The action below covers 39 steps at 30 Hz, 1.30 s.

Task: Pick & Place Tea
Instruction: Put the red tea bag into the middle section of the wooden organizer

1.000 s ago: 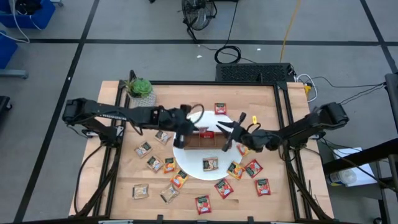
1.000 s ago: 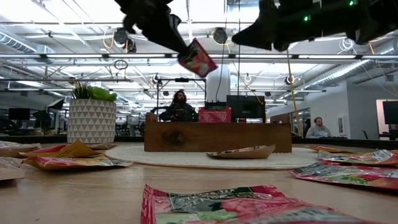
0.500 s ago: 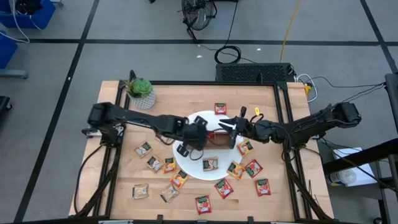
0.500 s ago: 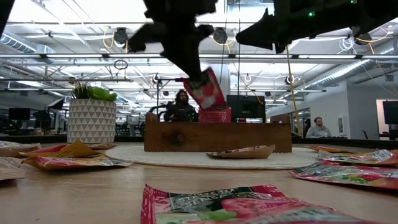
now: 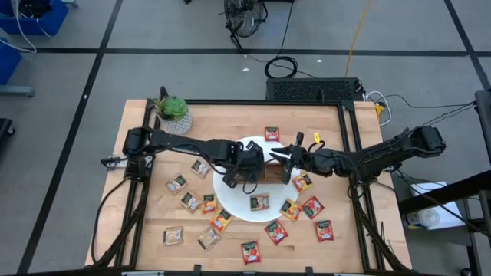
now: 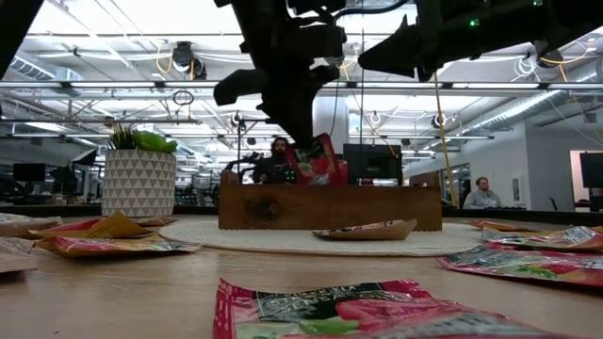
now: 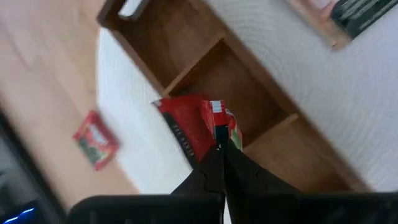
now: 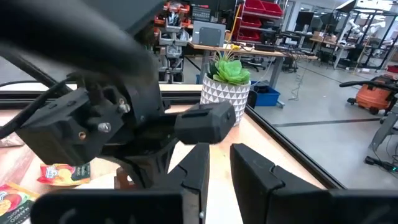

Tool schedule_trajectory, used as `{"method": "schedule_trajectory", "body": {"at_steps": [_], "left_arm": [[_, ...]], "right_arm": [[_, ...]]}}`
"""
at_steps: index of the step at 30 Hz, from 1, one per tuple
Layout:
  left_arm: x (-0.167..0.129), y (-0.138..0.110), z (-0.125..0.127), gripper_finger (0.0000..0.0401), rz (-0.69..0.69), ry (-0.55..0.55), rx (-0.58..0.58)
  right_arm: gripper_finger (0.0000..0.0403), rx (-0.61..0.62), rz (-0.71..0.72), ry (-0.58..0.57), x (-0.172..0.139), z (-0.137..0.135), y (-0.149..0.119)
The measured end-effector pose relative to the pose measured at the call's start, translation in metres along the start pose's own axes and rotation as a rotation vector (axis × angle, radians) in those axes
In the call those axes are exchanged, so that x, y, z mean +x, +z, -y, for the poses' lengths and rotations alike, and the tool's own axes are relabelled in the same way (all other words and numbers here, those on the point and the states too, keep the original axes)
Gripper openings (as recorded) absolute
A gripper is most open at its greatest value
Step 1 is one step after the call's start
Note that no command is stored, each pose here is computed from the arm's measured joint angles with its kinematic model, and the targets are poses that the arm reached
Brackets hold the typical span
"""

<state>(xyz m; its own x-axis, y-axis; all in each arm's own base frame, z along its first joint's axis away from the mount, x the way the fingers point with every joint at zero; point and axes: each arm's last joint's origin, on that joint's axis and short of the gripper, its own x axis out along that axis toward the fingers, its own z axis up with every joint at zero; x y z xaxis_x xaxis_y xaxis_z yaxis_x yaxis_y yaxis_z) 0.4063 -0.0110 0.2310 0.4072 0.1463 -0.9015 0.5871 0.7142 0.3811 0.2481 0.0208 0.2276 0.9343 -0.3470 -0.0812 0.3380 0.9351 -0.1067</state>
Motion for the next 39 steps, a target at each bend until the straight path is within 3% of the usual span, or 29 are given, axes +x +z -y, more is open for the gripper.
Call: {"method": "schedule_trajectory", "body": {"at_steps": [8, 16, 23, 39], "left_arm": [[0.009, 0.0, 0.002, 0.0, 0.022, -0.056, -0.026], [0.029, -0.005, -0.005, 0.0003, 0.002, -0.043, -0.057], [0.026, -0.005, -0.013, 0.0006, -0.073, 0.121, -0.092], [0.025, -0.005, -0.015, 0.0058, -0.088, 0.177, -0.204]], "right_arm": [[0.0052, -0.003, -0.004, 0.0, 0.0, 0.0, 0.0], [0.0052, -0.006, -0.014, 0.001, 0.0, 0.0, -0.001], [0.0052, 0.012, -0.026, 0.002, 0.0, 0.0, -0.003], [0.0052, 0.034, -0.033, 0.002, 0.0, 0.0, -0.003]]}}
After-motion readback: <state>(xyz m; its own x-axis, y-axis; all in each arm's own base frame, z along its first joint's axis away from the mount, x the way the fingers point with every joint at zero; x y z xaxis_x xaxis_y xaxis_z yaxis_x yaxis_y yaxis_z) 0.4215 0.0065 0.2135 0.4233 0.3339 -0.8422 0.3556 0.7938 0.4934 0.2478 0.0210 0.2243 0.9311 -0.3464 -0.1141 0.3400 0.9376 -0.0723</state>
